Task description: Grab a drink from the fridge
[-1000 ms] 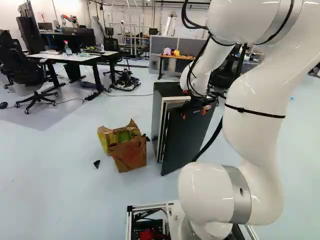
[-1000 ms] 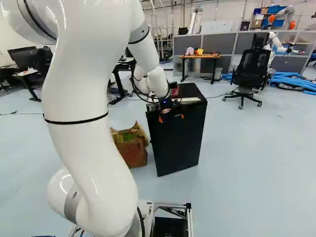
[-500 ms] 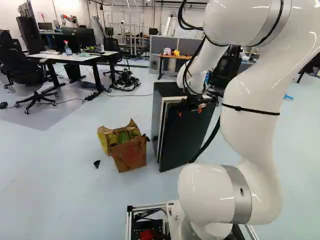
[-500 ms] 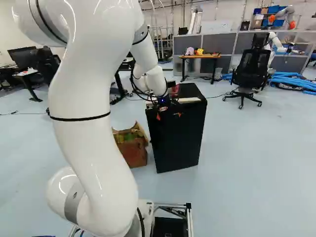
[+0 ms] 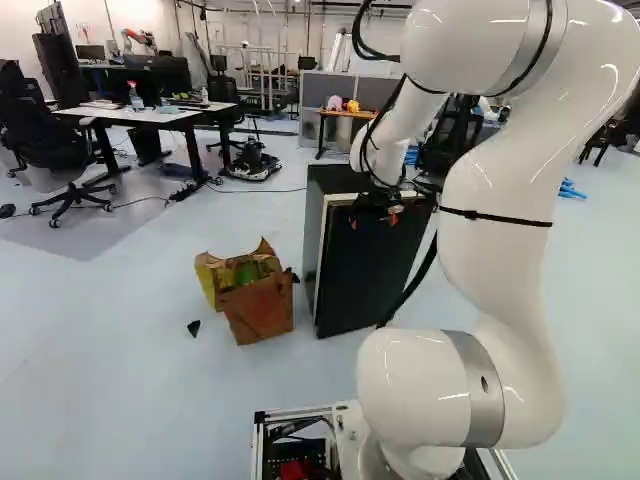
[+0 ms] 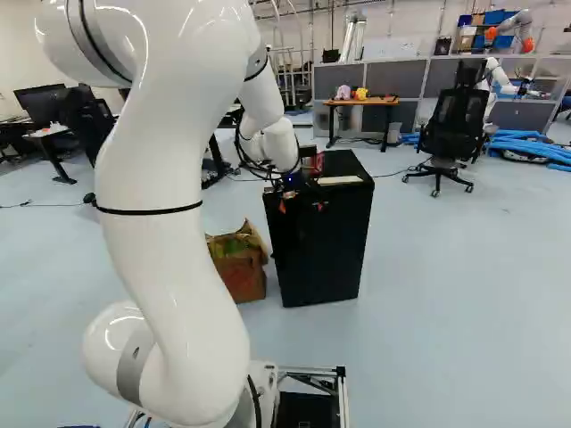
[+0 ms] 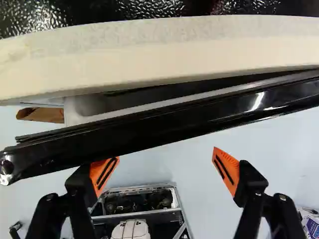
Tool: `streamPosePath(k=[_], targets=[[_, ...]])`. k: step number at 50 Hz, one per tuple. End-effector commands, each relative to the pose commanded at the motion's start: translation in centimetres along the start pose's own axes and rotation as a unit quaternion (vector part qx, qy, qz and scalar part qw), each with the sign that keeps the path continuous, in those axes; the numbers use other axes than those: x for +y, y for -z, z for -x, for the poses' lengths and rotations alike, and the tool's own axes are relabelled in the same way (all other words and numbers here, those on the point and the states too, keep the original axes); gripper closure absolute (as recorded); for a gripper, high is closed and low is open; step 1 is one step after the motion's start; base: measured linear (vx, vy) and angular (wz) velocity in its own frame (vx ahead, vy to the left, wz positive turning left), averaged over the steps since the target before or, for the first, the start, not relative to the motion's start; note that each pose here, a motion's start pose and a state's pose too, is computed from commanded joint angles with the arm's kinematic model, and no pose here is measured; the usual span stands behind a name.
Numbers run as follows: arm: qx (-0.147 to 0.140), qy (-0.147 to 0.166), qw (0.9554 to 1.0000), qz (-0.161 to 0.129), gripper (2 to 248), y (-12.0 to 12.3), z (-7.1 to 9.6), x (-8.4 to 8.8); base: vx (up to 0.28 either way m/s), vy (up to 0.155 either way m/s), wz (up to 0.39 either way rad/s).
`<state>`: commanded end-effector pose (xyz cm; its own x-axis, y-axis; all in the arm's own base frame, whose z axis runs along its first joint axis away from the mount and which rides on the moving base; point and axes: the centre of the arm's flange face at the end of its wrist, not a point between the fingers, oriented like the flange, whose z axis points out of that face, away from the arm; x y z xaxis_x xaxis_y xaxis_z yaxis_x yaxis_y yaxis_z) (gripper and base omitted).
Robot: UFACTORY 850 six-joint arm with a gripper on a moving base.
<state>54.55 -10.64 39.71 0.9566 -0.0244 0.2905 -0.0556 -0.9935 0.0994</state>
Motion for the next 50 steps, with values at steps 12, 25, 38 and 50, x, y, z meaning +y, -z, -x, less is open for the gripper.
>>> streamPosePath(k=[12, 25, 38, 50], targets=[[0.002, -0.019, 0.9998, -0.009, 3, -0.16, -0.59, -0.43, 0.000, 0.000, 0.000], [0.002, -0.033, 0.9994, -0.014, 3, -0.16, -0.60, -0.53, 0.000, 0.000, 0.000], [0.002, -0.033, 0.9994, -0.014, 3, -0.16, -0.60, -0.53, 0.000, 0.000, 0.000], [0.009, -0.033, 0.9993, -0.014, 3, -0.16, -0.72, -0.52, 0.000, 0.000, 0.000]])
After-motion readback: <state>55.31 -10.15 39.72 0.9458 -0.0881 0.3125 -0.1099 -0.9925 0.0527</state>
